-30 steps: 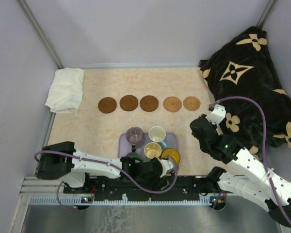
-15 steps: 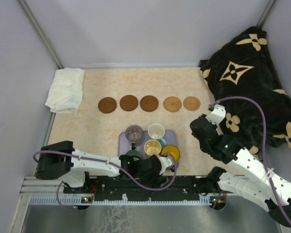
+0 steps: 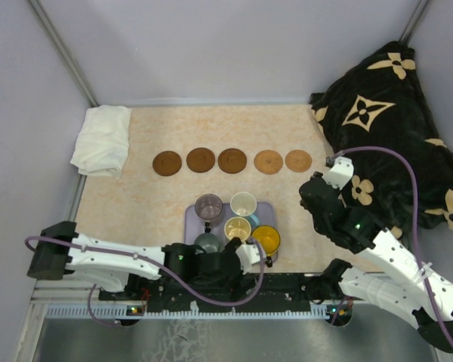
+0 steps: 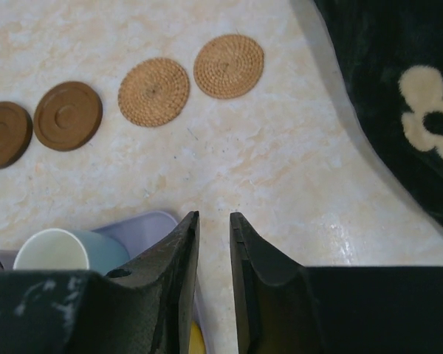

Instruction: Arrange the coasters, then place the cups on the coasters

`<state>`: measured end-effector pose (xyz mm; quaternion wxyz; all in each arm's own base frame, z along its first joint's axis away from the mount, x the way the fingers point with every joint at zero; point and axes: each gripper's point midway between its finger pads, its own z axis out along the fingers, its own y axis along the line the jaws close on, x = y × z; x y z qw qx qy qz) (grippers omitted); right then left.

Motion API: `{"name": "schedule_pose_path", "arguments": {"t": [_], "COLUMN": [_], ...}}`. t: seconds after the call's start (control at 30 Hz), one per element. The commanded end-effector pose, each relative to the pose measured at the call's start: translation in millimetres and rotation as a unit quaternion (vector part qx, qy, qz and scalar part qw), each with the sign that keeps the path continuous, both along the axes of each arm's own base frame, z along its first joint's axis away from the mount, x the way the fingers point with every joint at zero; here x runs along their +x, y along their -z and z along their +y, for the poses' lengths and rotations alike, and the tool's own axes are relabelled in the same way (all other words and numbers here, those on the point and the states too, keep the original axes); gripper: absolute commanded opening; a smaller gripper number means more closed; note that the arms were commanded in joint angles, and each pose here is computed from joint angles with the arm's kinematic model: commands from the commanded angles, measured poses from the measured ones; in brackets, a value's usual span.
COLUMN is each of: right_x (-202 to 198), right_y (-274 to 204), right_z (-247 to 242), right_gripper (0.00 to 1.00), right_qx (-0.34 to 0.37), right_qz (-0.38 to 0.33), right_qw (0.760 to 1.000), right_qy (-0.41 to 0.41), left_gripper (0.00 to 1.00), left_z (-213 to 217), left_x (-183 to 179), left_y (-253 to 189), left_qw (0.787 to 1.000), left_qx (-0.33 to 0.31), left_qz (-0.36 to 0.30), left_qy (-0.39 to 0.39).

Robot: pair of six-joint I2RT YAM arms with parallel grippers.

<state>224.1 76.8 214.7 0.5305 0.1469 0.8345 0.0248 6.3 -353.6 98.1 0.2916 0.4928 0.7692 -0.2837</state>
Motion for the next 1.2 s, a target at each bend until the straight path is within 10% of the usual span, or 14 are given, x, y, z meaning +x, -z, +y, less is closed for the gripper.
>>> {"name": "schedule_pose_path", "arguments": {"t": [0.0,0.37,0.8,1.17], "right_x": [10.3,34.0,60.6,72.6], "right_y": [-42.6,-29.4,-49.2,-55.8], "right_z": [-7.7,9.4,23.8,32.0], "right_gripper": [0.26,0.29,0.27,0.19], "right_qx": [-0.009,-0.02,-0.027,-0.033], "right_qz": [-0.049,-0.037,-0.058,-0.067], "right_qw": [0.999,0.999,0.998,0.997], "right_qy": [0.018,0.004,-0.017,-0.026], "left_gripper": [1.0,1.0,1.0,0.99], "left_z": [8.6,120.3,231.9,236.4], "left_x": [46.7,130.0,178.4,229.0], "left_y": [-65.4,-79.7,-39.1,-8.7], "left_qw": [0.987,0.897,0.762,0.766], "left_qx": [-0.087,-0.145,-0.061,-0.013], "left_qz": [-0.069,-0.053,-0.073,-0.042], "left_qy": [-0.112,-0.413,-0.64,-0.642]}}
